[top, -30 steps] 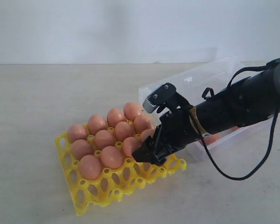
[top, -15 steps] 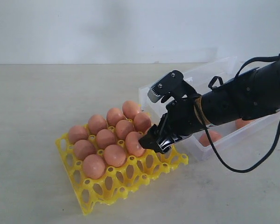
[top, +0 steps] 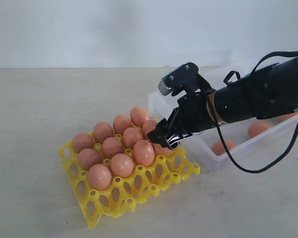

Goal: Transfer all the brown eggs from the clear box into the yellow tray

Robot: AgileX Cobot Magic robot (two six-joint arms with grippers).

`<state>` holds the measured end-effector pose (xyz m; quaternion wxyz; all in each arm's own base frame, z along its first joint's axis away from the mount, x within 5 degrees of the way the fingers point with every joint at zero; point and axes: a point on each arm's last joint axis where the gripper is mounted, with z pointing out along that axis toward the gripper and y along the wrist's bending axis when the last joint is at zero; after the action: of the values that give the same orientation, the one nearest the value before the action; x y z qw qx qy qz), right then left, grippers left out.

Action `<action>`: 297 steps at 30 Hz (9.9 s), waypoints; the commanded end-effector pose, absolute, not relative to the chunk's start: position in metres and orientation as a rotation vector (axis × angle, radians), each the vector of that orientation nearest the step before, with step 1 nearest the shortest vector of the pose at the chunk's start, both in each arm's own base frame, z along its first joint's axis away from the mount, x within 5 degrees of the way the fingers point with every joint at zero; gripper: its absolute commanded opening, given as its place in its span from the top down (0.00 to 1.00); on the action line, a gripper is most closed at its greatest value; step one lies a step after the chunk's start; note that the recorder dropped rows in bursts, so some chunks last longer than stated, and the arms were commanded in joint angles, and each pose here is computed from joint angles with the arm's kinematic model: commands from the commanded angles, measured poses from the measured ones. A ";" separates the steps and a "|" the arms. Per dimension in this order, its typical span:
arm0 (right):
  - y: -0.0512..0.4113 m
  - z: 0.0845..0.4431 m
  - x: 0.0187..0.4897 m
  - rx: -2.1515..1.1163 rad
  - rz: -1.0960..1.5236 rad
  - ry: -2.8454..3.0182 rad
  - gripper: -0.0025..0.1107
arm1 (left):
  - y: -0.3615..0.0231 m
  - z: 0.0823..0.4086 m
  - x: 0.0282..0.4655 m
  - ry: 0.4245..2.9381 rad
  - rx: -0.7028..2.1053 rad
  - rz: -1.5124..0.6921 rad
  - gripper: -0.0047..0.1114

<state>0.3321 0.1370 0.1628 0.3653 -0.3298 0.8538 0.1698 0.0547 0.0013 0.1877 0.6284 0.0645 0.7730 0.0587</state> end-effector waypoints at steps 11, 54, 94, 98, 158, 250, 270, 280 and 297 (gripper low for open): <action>0.124 0.217 0.341 -0.519 0.351 2.145 0.45 | 0.001 0.187 0.055 1.771 0.150 0.125 0.92; 0.119 0.251 0.338 -0.522 0.282 2.057 0.98 | 0.001 0.187 0.055 1.771 0.150 0.125 0.92; 0.092 0.228 0.412 -1.662 0.297 2.388 0.73 | 0.001 0.187 0.055 1.771 0.150 0.125 0.92; 0.090 0.217 0.414 -1.794 0.147 2.406 0.55 | 0.001 0.187 0.055 1.771 0.150 0.125 0.92; 0.072 0.129 0.401 -1.591 0.075 2.764 0.98 | 0.001 0.187 0.055 1.771 0.150 0.125 0.92; 0.234 0.136 0.262 -0.993 0.915 2.046 0.98 | 0.001 0.187 0.055 1.771 0.150 0.125 0.92; 0.237 0.132 0.260 -0.991 0.966 2.036 0.80 | 0.001 0.187 0.055 1.771 0.150 0.125 0.92; 0.237 0.132 0.260 -0.960 0.987 2.054 0.67 | 0.001 0.187 0.055 1.771 0.150 0.125 0.92; 0.237 0.132 0.260 -0.959 0.982 2.058 0.45 | 0.001 0.187 0.055 1.771 0.150 0.125 0.92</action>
<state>0.2604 0.2354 0.1316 0.3267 -0.3648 0.7886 0.3719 0.0547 0.0013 0.1877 0.6284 0.0645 0.7730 0.0587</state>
